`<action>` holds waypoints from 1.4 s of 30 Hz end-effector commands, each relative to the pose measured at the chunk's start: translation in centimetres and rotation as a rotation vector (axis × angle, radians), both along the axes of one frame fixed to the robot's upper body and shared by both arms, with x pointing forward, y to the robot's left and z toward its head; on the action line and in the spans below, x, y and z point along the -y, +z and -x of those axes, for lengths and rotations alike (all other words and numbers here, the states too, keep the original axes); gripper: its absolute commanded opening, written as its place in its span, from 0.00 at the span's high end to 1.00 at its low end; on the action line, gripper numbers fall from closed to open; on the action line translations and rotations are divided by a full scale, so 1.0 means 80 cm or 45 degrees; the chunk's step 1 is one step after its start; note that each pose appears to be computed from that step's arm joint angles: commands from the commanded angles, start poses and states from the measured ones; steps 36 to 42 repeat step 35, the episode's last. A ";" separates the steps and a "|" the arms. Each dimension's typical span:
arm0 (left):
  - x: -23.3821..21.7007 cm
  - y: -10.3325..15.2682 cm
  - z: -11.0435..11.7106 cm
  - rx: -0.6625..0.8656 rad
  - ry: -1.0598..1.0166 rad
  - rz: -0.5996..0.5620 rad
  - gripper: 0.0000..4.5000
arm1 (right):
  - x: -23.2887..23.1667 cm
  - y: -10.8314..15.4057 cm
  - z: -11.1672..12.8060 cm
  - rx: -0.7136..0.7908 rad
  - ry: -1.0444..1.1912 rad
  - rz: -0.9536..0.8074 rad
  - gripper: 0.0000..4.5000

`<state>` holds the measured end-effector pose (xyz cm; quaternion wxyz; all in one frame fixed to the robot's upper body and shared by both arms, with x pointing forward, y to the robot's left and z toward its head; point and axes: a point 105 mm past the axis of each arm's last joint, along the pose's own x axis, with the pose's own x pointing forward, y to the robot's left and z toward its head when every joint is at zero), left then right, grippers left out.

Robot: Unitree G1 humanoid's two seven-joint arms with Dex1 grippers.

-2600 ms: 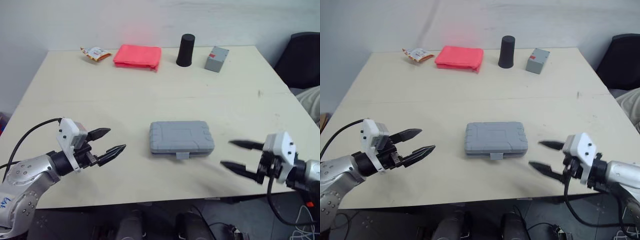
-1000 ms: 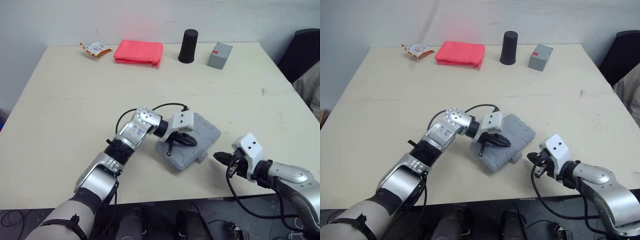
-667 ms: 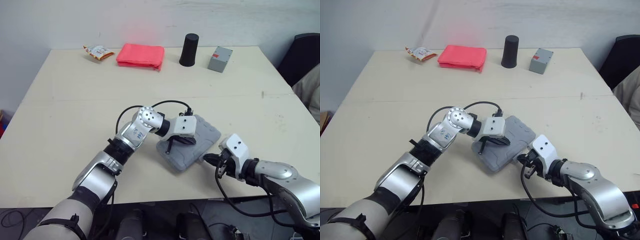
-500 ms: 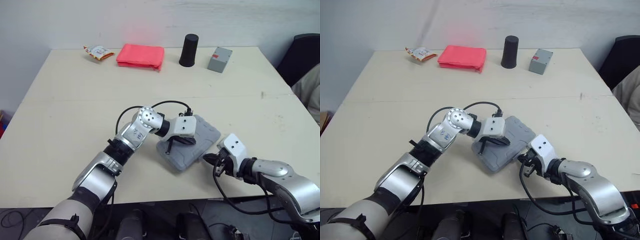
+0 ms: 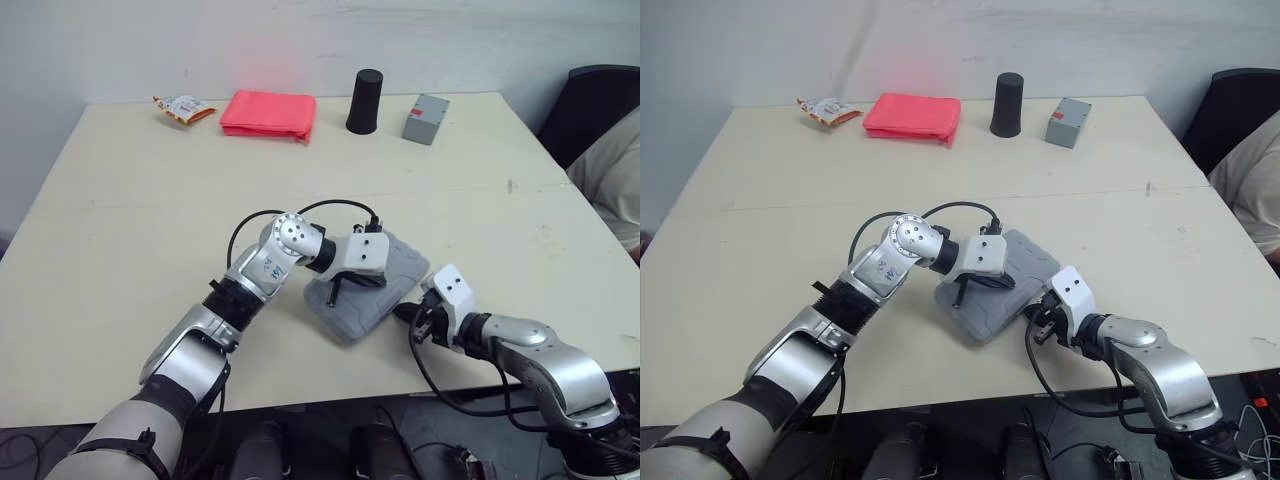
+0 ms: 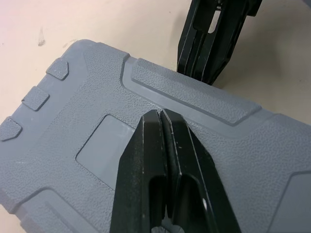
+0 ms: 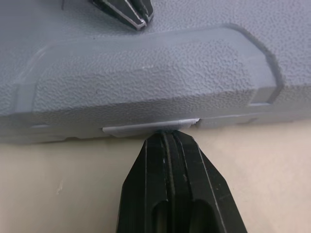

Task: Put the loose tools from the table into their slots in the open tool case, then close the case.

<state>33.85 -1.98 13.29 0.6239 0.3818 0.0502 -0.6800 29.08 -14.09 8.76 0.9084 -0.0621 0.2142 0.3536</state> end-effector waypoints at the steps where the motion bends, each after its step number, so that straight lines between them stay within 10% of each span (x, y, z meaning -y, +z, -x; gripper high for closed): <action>1: -0.006 -0.073 0.022 -0.157 -0.030 -0.234 0.99 | -0.026 0.041 -0.012 0.167 0.068 -0.142 1.00; 8: -0.008 -0.063 0.018 -0.149 0.004 -0.189 0.99 | -0.017 0.033 0.002 0.148 0.116 -0.096 1.00; 14: -0.072 0.030 0.009 -0.296 0.187 0.232 0.88 | 0.032 0.068 0.045 0.199 0.278 0.055 1.00; 23: -0.225 0.101 0.081 -0.430 0.425 0.431 0.00 | 0.106 0.157 0.095 0.154 0.416 0.078 0.08; 31: -0.322 0.144 0.138 -0.381 0.760 0.536 0.00 | 0.164 0.201 0.089 0.265 0.318 0.154 0.02; 42: -0.318 0.149 0.144 -0.376 0.776 0.621 0.00 | 0.170 0.206 0.076 0.299 0.308 0.155 0.02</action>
